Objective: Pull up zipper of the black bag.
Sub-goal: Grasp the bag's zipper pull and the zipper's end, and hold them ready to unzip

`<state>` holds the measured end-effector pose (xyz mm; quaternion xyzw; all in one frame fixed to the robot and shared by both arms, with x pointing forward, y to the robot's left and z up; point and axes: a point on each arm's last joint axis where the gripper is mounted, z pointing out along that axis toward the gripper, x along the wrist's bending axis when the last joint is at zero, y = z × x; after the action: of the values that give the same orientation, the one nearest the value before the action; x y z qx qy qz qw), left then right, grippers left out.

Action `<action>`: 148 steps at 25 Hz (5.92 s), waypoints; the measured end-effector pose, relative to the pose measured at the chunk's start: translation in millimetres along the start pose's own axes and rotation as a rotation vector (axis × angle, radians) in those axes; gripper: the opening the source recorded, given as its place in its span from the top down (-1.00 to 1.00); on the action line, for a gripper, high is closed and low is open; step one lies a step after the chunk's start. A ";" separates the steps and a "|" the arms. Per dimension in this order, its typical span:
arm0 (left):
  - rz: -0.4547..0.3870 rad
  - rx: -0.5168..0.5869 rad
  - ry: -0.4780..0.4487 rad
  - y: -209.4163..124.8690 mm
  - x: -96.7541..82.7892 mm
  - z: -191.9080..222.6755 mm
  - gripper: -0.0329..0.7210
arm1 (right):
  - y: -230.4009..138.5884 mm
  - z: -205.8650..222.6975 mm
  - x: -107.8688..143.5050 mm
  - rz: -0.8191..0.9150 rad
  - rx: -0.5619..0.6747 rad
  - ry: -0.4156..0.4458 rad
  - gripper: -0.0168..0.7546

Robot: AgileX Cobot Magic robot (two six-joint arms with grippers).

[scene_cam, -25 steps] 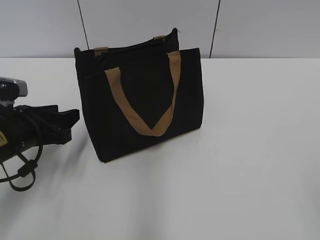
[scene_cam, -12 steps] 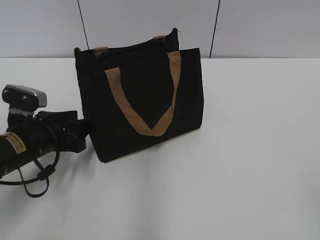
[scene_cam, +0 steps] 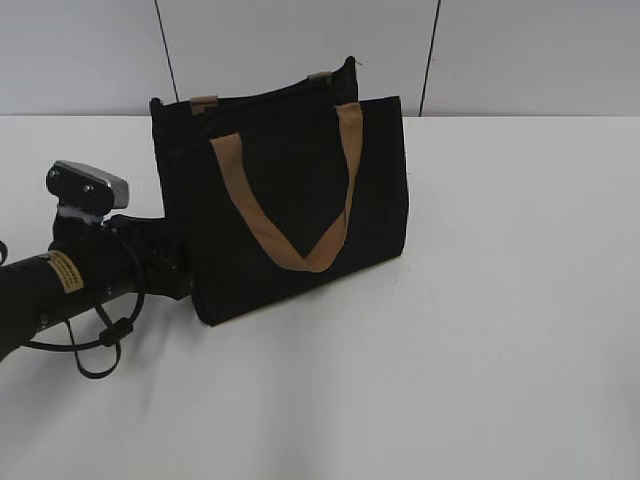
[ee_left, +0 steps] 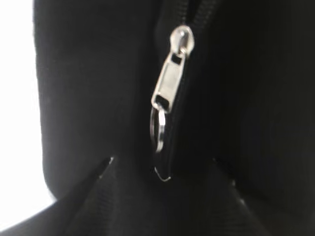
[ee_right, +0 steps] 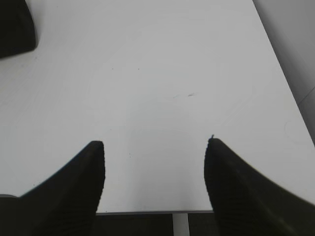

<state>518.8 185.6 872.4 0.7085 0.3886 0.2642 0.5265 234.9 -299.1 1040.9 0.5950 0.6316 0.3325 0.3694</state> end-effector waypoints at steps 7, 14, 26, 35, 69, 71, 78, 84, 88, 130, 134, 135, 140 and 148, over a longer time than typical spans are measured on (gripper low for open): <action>0.010 -0.013 -0.008 2.1 2.0 9.0 0.17 | 0.0 0.0 0.0 0.000 0.000 0.000 -0.30; 0.014 -0.013 -0.011 2.2 2.8 13.2 0.81 | 0.0 0.0 0.0 0.000 0.000 0.000 -0.30; 0.024 0.064 0.099 46.0 9.2 -10.2 0.84 | 0.0 0.0 0.0 0.000 0.000 0.000 -0.30; 0.181 -0.054 0.171 119.8 3.4 -65.1 0.84 | 0.0 0.0 0.0 0.000 0.000 0.000 -0.30; 0.285 -0.124 0.186 147.2 -3.2 -95.6 0.84 | 72.8 58.8 17.9 -0.073 -0.046 0.249 -0.30; 0.271 -0.081 0.192 142.8 -1.7 -94.3 0.84 | 73.2 61.7 19.7 -0.068 -0.030 0.267 -0.30; 0.090 0.146 0.226 115.8 5.4 -86.8 0.83 | 73.4 64.3 20.6 -0.063 -0.017 0.275 -0.30; 0.021 0.279 0.222 93.4 5.0 -74.2 0.54 | 73.5 64.2 20.7 -0.061 -0.017 0.277 -0.30; -0.023 0.319 0.210 83.4 0.5 -65.7 -0.16 | 73.5 64.2 20.8 -0.061 -0.017 0.277 -0.30; 0.066 0.097 0.040 23.4 -2.0 3.1 0.75 | 69.8 62.6 25.0 -0.029 0.030 0.328 -0.30; 0.095 0.072 0.196 42.0 14.6 -8.0 0.86 | 69.8 62.6 25.0 -0.029 0.030 0.328 -0.30; 0.114 0.038 0.232 53.4 19.3 -14.1 0.86 | 69.8 62.6 25.0 -0.029 0.030 0.328 -0.30; 0.161 -0.168 0.318 110.3 25.6 -49.0 0.87 | 70.7 62.6 25.0 -0.026 0.021 0.327 -0.30; 0.225 -0.218 0.257 134.6 10.7 -53.3 0.88 | 84.2 85.9 38.3 -0.138 -0.013 0.464 -0.30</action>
<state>519.7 203.9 1016.4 0.6468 0.3398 0.4502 0.5134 350.8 -256.7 1067.1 0.4555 0.7366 0.4385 0.2400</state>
